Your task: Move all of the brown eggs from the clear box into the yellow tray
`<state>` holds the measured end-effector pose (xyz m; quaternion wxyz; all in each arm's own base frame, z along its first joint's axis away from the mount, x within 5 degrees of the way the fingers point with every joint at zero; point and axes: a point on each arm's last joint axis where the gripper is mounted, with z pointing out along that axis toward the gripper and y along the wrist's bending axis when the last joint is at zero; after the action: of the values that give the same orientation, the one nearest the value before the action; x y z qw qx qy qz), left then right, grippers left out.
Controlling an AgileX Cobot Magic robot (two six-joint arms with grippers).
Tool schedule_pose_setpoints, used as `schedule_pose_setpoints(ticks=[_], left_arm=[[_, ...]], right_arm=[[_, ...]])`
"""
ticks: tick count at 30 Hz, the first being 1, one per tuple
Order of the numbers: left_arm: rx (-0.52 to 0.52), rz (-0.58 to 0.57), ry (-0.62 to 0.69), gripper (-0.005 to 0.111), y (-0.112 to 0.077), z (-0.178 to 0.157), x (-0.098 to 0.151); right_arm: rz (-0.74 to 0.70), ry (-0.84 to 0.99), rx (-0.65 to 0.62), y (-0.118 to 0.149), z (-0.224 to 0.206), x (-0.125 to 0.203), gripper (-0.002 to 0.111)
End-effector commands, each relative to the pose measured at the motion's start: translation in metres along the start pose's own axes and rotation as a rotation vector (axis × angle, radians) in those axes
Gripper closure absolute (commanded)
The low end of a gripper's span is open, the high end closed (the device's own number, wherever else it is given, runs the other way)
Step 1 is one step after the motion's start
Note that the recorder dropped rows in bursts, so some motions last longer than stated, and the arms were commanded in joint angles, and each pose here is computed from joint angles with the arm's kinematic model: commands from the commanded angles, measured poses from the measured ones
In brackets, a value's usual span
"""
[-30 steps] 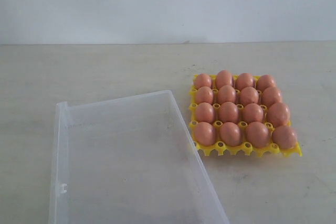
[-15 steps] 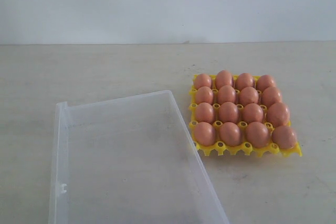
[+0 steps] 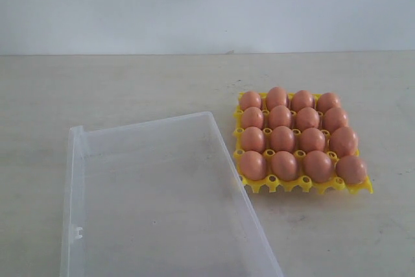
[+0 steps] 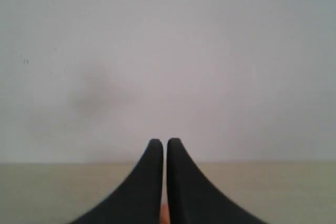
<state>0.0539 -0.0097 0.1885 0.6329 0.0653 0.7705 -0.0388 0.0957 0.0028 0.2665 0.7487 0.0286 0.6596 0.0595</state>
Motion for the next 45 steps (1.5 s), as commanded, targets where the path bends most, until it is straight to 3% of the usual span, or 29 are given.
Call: schedule_pose_setpoints(ticks=[1,12,21,25,32,36,39,43,45], left_arm=[[0.006,0.004,-0.005,0.103,0.0,0.0,0.001],[0.006,0.004,-0.005,0.103,0.0,0.0,0.001],[0.006,0.004,-0.005,0.103,0.0,0.0,0.001],[0.006,0.004,-0.005,0.103,0.0,0.0,0.001],[0.006,0.004,-0.005,0.103,0.0,0.0,0.001],[0.006,0.004,-0.005,0.103,0.0,0.0,0.001],[0.006,0.004,-0.005,0.103,0.0,0.0,0.001],[0.006,0.004,-0.005,0.103,0.0,0.0,0.001],[0.006,0.004,-0.003,0.103,0.0,0.0,0.001]], right_arm=[[0.034,0.149,0.043,-0.006,-0.005,0.033,0.109],[0.024,0.452,0.221,-0.021,-0.017,0.062,0.109],[-0.013,0.261,0.284,-0.024,-0.054,0.048,0.109],[-0.027,0.277,0.273,-0.023,-0.054,0.048,0.109],[-0.212,0.388,0.282,-0.027,-0.058,0.055,0.109],[-0.233,0.395,0.204,-0.021,-0.056,0.056,0.109],[-0.121,0.373,0.091,-0.009,-0.054,0.058,0.109],[0.063,0.299,0.097,-0.009,-0.05,0.071,0.109],[-0.009,0.357,0.109,-0.011,-0.052,0.076,0.109]])
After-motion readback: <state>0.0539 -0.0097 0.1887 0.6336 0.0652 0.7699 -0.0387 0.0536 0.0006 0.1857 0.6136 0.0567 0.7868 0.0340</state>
